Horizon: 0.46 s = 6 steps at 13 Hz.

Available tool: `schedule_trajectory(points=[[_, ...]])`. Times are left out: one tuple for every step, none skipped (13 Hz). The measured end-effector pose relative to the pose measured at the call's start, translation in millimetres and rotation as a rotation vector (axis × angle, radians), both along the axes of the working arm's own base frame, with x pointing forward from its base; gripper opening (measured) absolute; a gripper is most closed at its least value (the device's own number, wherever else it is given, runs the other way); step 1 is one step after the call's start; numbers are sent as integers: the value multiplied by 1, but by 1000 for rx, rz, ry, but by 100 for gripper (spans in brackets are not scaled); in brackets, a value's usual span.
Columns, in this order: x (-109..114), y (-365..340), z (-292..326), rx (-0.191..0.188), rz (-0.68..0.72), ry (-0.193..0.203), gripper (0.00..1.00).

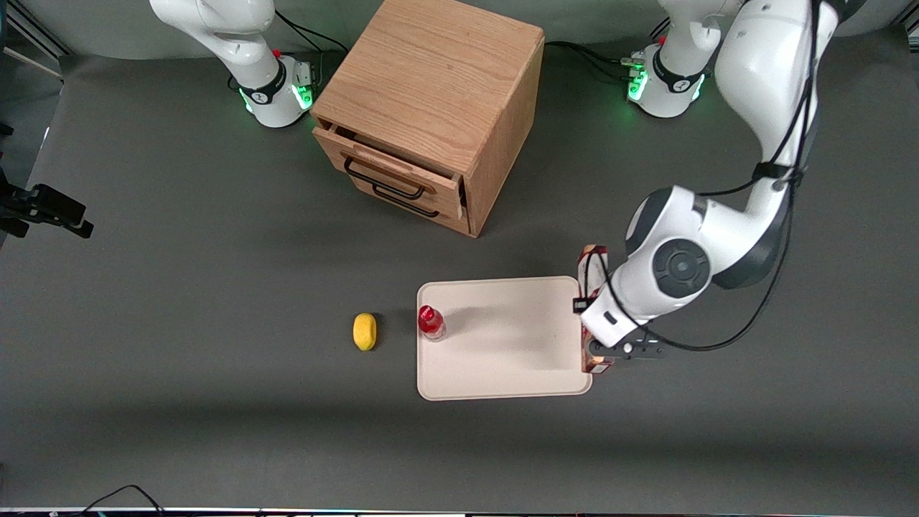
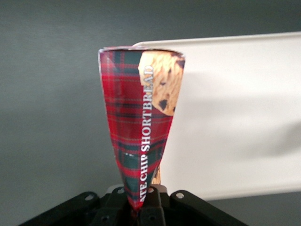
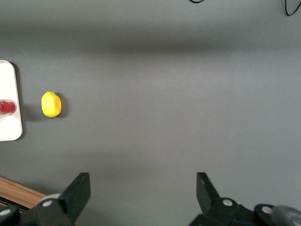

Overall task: Place red cookie box on tray
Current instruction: 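Lower the cookie box onto the tray and open the left gripper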

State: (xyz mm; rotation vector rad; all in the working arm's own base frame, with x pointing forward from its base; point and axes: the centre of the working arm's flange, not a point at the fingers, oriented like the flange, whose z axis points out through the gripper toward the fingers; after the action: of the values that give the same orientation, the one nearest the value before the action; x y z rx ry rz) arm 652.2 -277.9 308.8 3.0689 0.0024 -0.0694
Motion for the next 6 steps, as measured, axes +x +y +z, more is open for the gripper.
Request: schedule_trajectory(points=[[2, -7, -20, -10, 23, -5, 6], [3, -11, -38, -22, 39, -6, 6], [4, -12, -53, -28, 50, -1, 6], [4, -12, -66, -30, 60, 5, 6], [4, -11, -75, -30, 73, 12, 6], [4, -10, -81, -31, 83, 16, 6]])
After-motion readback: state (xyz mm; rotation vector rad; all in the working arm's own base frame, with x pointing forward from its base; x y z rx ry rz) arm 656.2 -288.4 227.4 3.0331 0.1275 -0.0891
